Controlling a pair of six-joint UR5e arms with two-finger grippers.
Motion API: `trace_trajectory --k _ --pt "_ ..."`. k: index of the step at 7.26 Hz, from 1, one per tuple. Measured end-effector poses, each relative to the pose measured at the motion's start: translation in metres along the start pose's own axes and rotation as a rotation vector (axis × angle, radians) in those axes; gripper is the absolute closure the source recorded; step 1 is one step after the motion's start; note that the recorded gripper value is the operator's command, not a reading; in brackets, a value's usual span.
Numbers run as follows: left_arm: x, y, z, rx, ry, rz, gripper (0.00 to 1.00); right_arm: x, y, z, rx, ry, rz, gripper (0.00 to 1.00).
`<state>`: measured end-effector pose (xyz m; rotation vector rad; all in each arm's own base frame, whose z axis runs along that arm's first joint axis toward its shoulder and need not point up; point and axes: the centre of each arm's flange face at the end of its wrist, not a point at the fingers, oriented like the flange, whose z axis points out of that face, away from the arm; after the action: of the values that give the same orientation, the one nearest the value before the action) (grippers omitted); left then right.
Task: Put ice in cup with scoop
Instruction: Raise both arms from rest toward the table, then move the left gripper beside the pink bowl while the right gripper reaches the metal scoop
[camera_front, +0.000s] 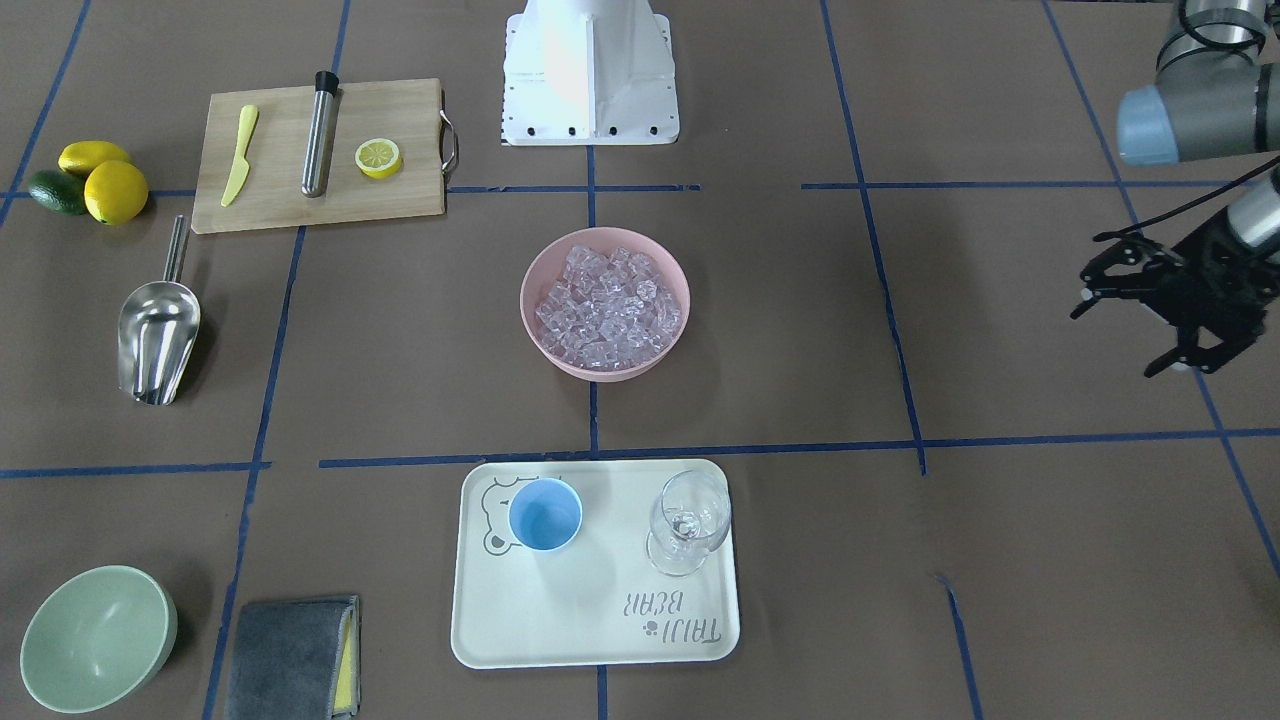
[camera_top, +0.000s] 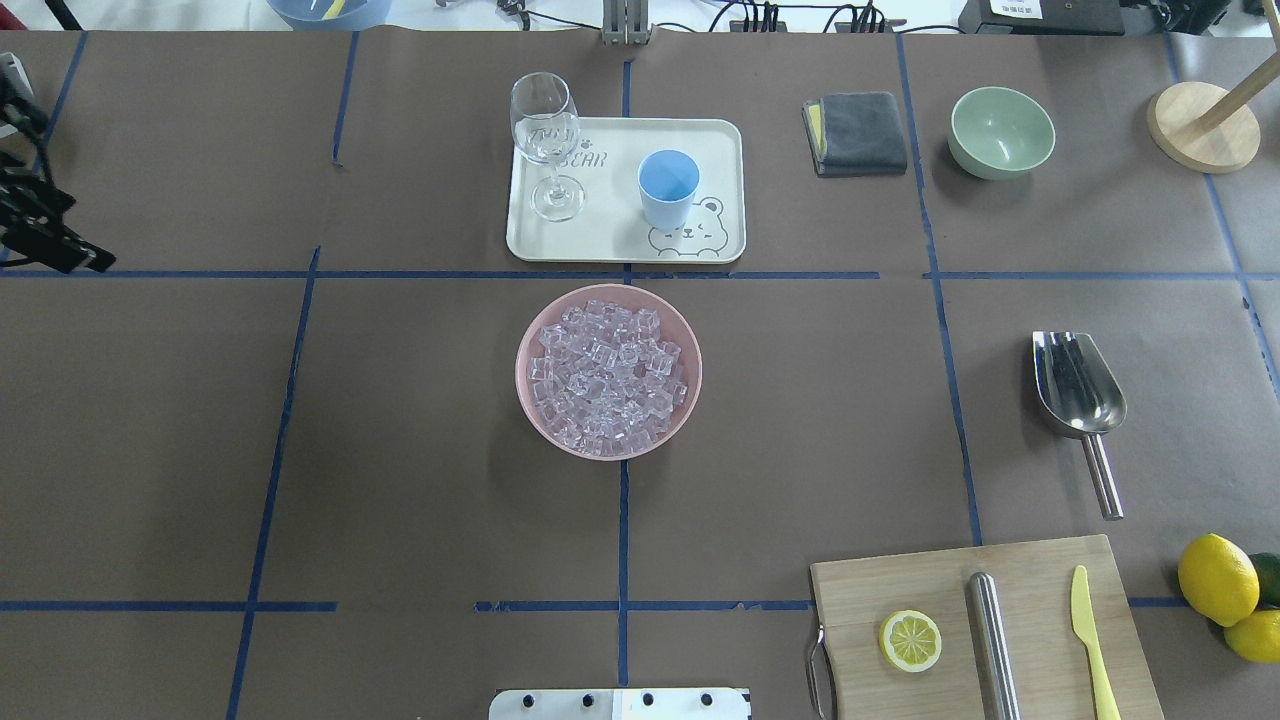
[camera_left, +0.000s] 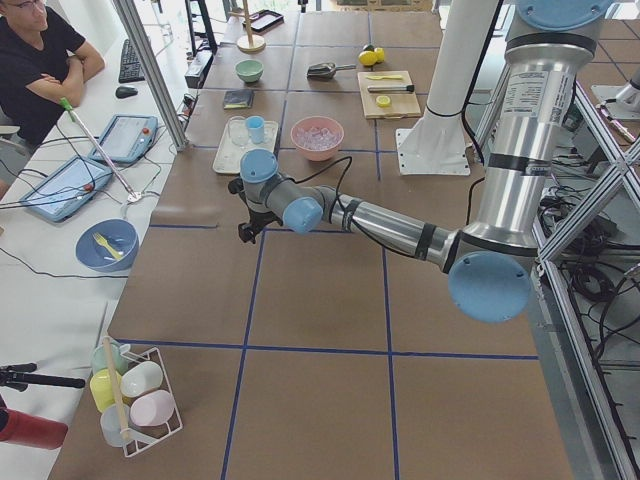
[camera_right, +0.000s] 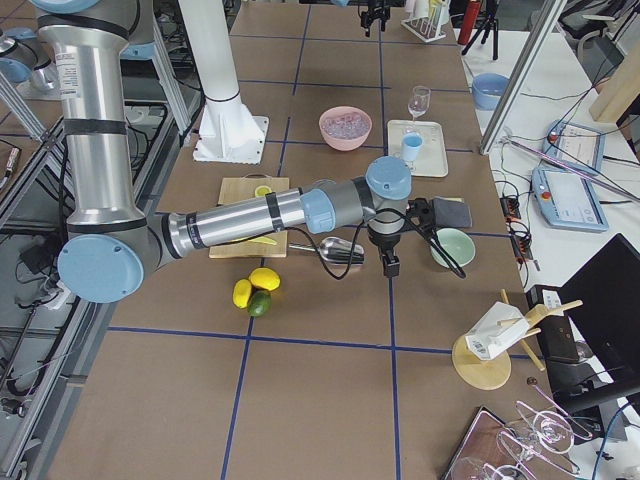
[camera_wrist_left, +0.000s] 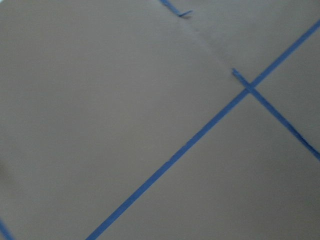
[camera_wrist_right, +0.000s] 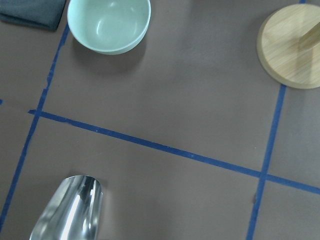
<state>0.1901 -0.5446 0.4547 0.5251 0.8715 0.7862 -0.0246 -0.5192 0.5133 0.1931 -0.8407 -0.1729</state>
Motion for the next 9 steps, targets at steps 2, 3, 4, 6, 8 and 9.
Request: trace_trajectory --k 2,3,4,6,8,9 --pt "0.068 -0.064 0.035 0.079 0.07 0.184 0.0 -0.019 0.008 0.023 -0.046 -0.008 0.049 0.0" --pt "0.101 -0.088 0.052 0.143 0.074 0.288 0.0 -0.02 0.017 0.032 -0.064 -0.01 0.074 0.0" --pt "0.133 -0.106 0.077 0.195 0.076 0.372 0.0 -0.023 0.025 0.037 -0.069 -0.012 0.127 0.0" --pt "0.175 -0.123 0.12 0.227 0.11 0.448 0.0 -0.048 0.037 0.06 -0.029 -0.008 0.253 0.0" --pt "0.189 -0.131 0.125 0.263 0.123 0.482 0.0 -0.079 0.071 0.099 -0.023 -0.003 0.315 0.0" --pt "0.193 -0.133 0.122 0.298 0.125 0.508 0.0 -0.101 0.085 0.113 -0.048 -0.007 0.33 0.0"
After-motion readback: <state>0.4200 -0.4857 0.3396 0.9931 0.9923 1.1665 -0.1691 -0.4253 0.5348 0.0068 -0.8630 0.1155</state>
